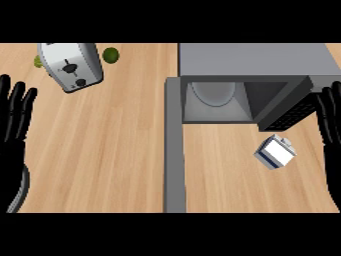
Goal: Pick up the milk, place it into the microwave and close the microwave
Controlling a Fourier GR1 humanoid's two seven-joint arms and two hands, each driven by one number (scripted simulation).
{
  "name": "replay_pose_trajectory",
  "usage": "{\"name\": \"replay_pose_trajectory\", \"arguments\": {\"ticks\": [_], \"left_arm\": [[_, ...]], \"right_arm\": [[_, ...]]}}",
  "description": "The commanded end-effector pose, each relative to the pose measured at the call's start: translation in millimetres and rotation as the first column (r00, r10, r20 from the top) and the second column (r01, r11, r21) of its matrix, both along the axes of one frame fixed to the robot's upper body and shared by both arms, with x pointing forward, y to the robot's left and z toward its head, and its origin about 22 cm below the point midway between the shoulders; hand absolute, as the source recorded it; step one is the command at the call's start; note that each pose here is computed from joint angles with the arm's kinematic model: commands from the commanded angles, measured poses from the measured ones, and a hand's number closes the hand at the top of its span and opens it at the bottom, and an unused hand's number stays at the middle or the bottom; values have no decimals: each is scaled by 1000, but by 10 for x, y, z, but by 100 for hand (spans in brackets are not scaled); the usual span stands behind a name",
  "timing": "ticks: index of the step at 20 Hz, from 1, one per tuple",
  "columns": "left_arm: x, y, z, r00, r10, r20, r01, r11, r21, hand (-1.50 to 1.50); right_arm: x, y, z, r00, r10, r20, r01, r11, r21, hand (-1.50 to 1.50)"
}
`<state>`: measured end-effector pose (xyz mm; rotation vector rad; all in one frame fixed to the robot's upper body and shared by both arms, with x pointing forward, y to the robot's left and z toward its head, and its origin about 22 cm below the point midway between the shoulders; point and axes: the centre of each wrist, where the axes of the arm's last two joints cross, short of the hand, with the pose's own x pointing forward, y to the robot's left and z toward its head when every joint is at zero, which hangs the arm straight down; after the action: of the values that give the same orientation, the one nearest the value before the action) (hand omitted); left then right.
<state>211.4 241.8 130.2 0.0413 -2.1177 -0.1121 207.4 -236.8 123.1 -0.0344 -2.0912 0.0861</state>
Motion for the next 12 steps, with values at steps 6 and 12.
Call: {"name": "replay_pose_trajectory", "arguments": {"ticks": [6, 12], "left_arm": [[181, 193, -68, 998, -67, -12, 68, 996, 49, -150], [149, -91, -352, 973, -132, -188, 104, 983, -154, -150]], "right_arm": [[-196, -859, -210, 980, 193, 37, -193, 981, -14, -150], [-417, -1245, -527, 955, 275, -112, -270, 961, 55, -150]]}}
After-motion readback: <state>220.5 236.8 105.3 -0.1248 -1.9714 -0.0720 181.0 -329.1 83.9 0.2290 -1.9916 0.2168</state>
